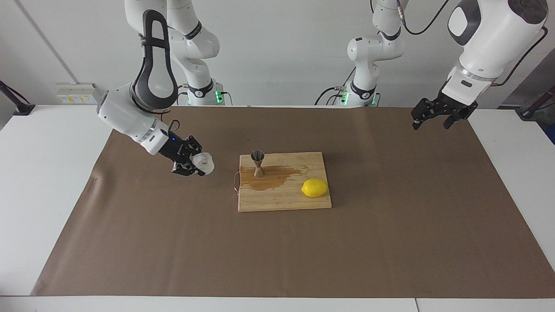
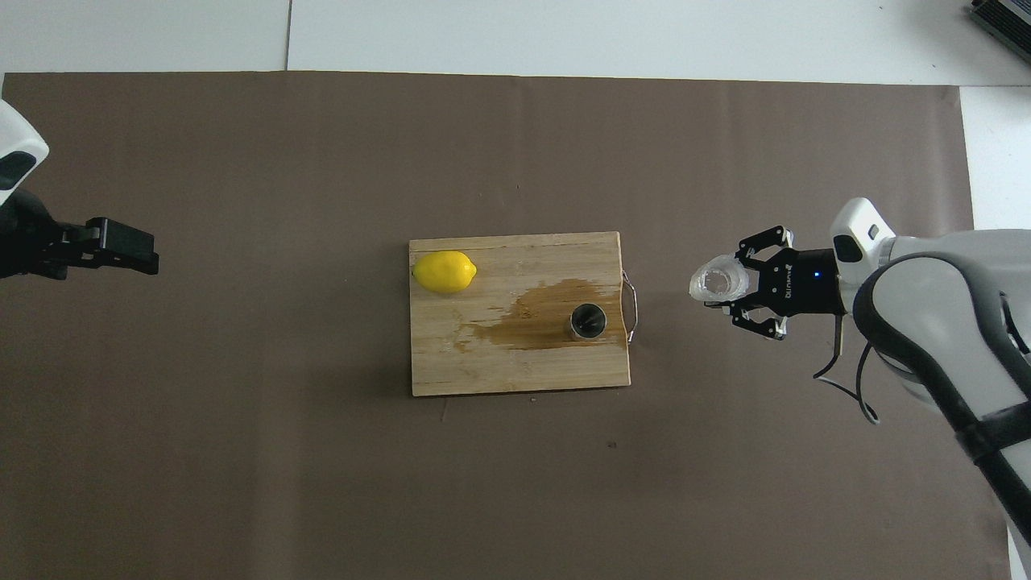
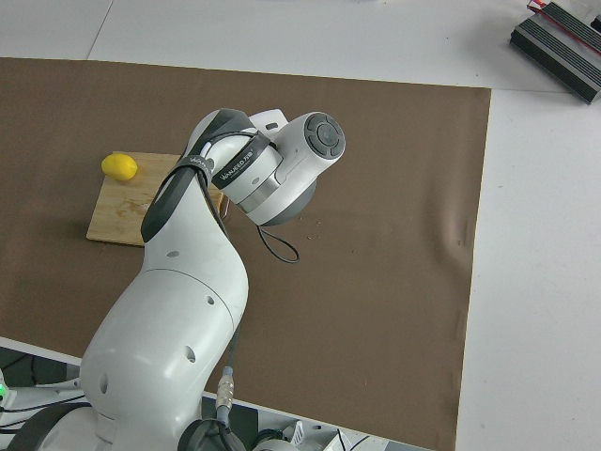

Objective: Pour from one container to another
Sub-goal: 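Lift the clear cup with the right gripper over the metal cup, then tilt the clear cup with the right gripper into the metal cup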

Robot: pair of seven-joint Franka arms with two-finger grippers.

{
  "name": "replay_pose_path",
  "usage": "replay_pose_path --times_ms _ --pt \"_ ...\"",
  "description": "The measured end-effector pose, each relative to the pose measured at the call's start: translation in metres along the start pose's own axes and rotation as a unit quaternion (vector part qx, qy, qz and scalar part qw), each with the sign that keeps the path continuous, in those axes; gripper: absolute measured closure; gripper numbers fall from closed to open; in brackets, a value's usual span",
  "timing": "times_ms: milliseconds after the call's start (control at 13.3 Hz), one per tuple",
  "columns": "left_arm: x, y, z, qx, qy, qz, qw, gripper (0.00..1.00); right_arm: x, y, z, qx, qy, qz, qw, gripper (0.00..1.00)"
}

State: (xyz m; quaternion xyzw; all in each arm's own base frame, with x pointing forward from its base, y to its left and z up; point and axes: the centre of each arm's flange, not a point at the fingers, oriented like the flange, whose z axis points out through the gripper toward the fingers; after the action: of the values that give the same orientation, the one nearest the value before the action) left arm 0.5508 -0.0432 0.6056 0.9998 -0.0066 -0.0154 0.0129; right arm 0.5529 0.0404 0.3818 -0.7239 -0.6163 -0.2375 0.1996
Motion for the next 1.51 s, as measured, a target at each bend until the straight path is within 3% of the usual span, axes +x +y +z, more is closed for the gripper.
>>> replay_pose_path --times_ms 377,678,1507 --pt "-0.003 0.002 -0.001 0.0 0.001 -0.001 1.0 0.0 0.102 0.002 0.006 -0.015 -0.118 0.017 0.993 0.5" --pt "-0.003 0.0 -0.001 0.0 0.001 -0.003 1.0 0.0 0.144 -0.018 0.037 -0.03 -0.212 -0.036 0.976 0.5" --pt "-0.003 0.0 -0.001 0.0 0.001 -0.003 1.0 0.0 0.186 -0.059 0.082 -0.07 -0.319 -0.08 0.942 0.5"
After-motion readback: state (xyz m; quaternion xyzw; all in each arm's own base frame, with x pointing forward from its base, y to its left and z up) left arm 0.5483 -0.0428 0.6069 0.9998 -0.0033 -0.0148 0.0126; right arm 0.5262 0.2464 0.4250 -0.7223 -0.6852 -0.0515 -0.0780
